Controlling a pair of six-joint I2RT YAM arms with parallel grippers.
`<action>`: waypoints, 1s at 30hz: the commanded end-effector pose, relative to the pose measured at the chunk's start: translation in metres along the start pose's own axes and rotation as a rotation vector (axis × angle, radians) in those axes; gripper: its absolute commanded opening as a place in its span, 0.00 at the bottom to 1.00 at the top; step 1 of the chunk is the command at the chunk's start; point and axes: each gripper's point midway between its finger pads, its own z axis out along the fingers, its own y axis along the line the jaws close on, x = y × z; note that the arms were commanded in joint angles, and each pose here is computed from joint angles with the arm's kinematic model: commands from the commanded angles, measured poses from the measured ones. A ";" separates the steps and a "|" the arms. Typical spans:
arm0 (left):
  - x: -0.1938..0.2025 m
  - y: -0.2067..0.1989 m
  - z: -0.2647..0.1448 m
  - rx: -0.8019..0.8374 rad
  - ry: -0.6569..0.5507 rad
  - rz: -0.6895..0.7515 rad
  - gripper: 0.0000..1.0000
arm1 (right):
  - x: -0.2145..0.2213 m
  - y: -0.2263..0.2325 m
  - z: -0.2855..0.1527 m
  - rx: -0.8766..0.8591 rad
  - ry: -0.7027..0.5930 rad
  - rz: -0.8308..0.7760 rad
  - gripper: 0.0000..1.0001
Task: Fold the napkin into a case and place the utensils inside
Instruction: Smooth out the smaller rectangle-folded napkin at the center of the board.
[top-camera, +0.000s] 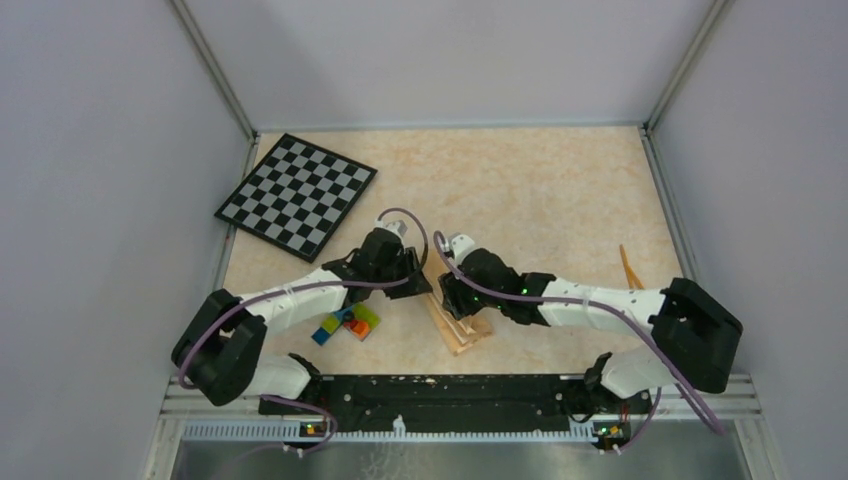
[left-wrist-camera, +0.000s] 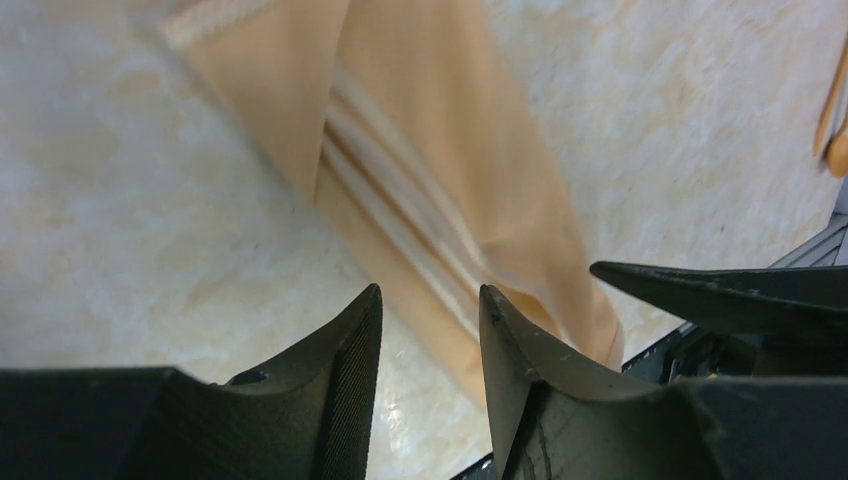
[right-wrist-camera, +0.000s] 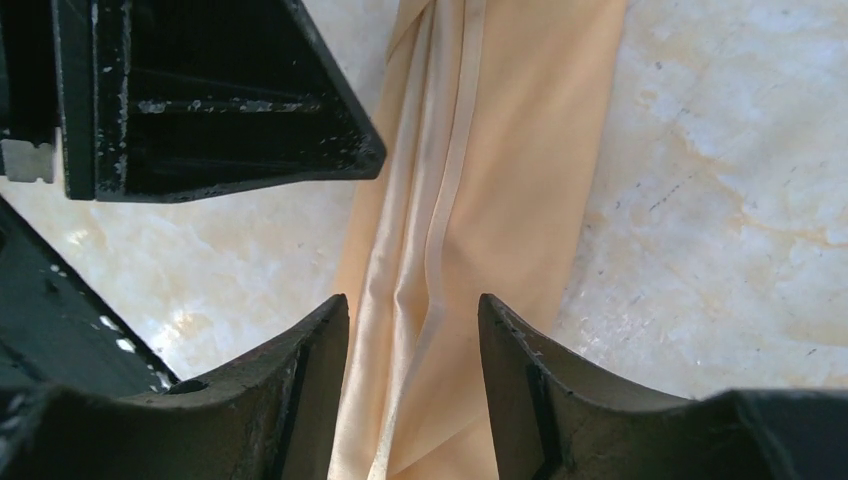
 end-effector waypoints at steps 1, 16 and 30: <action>0.030 0.010 0.001 -0.002 0.088 -0.131 0.46 | 0.001 0.001 0.008 0.071 0.000 -0.094 0.52; 0.065 0.026 0.025 -0.022 0.147 -0.220 0.38 | 0.025 0.007 0.031 0.177 0.043 -0.221 0.51; 0.072 0.039 0.026 -0.073 0.087 -0.288 0.00 | 0.011 0.042 0.023 0.032 0.015 -0.087 0.00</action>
